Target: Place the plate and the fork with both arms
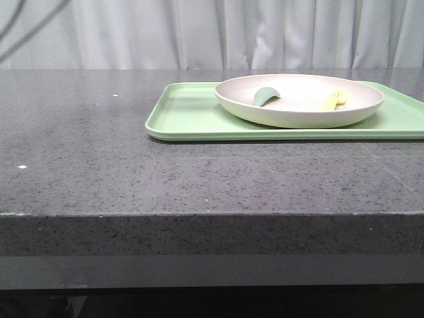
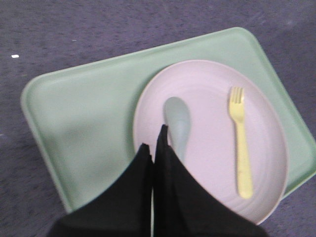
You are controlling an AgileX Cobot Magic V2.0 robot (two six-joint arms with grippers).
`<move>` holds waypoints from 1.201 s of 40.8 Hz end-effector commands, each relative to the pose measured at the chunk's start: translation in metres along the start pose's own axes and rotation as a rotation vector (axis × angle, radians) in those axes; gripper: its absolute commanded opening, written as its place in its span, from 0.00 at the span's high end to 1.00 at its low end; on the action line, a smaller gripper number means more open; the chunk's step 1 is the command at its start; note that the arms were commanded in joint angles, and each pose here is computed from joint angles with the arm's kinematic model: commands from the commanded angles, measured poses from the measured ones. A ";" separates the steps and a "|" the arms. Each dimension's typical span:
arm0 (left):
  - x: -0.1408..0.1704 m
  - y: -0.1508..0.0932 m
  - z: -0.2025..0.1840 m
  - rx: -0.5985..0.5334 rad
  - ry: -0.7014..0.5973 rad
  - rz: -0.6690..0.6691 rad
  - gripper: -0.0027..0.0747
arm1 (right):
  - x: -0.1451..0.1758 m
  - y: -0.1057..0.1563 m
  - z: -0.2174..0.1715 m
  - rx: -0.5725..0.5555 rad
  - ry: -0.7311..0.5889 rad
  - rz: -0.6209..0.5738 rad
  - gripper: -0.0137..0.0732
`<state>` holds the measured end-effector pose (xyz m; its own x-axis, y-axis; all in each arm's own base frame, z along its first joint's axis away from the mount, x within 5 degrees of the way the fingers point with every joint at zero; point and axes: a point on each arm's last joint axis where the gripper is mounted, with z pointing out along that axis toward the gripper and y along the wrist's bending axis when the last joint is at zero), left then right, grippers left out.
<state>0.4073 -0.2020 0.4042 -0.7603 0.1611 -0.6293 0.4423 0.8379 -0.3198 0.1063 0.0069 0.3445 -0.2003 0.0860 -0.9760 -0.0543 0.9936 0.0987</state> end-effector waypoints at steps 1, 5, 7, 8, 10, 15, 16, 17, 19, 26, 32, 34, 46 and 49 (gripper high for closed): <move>0.006 -0.007 -0.063 -0.107 -0.063 0.057 0.99 | -0.017 0.001 -0.002 0.003 -0.103 -0.006 0.10; 0.025 0.008 -0.076 -0.264 -0.012 0.083 0.99 | -0.017 0.001 -0.002 0.002 -0.102 -0.006 0.10; 0.036 0.015 -0.083 -0.307 0.008 0.081 0.99 | -0.017 0.001 -0.002 0.001 -0.102 -0.006 0.10; 0.042 0.019 -0.086 -0.320 0.009 0.075 0.99 | -0.017 0.001 -0.002 0.001 -0.102 -0.006 0.10; 0.052 0.026 -0.094 -0.333 -0.010 0.061 0.99 | -0.017 0.001 -0.002 0.001 -0.102 -0.006 0.10; 0.081 0.044 -0.115 -0.362 -0.107 0.017 0.99 | -0.017 0.001 -0.002 0.001 -0.102 -0.006 0.10; 0.089 0.048 -0.120 -0.371 -0.135 0.010 0.99 | -0.017 0.001 -0.002 0.001 -0.102 -0.006 0.10; 0.095 0.050 -0.124 -0.377 -0.158 0.006 0.99 | -0.017 0.001 -0.002 0.001 -0.102 -0.006 0.10; 0.111 0.054 -0.136 -0.392 -0.224 0.000 0.99 | -0.017 0.001 -0.002 0.001 -0.102 -0.006 0.10; 0.162 0.063 -0.172 -0.451 -0.480 -0.007 0.99 | -0.017 0.001 -0.002 0.001 -0.102 -0.006 0.10; 0.217 0.056 -0.197 -0.479 -0.700 0.033 0.99 | -0.017 0.001 -0.002 0.001 -0.102 -0.006 0.10; 0.231 0.053 -0.200 -0.479 -0.744 0.043 0.99 | -0.017 0.001 -0.002 0.001 -0.102 -0.006 0.10; 0.313 0.037 -0.216 -0.472 -0.926 0.098 0.99 | -0.017 0.001 -0.002 0.001 -0.102 -0.006 0.10; 0.328 0.034 -0.219 -0.469 -0.970 0.110 0.99 | -0.017 0.001 -0.002 0.002 -0.101 -0.006 0.10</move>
<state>0.0818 -0.0083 0.3300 -0.0939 -0.0460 -0.9945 0.0959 0.9939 -0.0551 0.1063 0.0069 0.3445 -0.2003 0.0860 -0.9760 -0.0543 0.9936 0.0987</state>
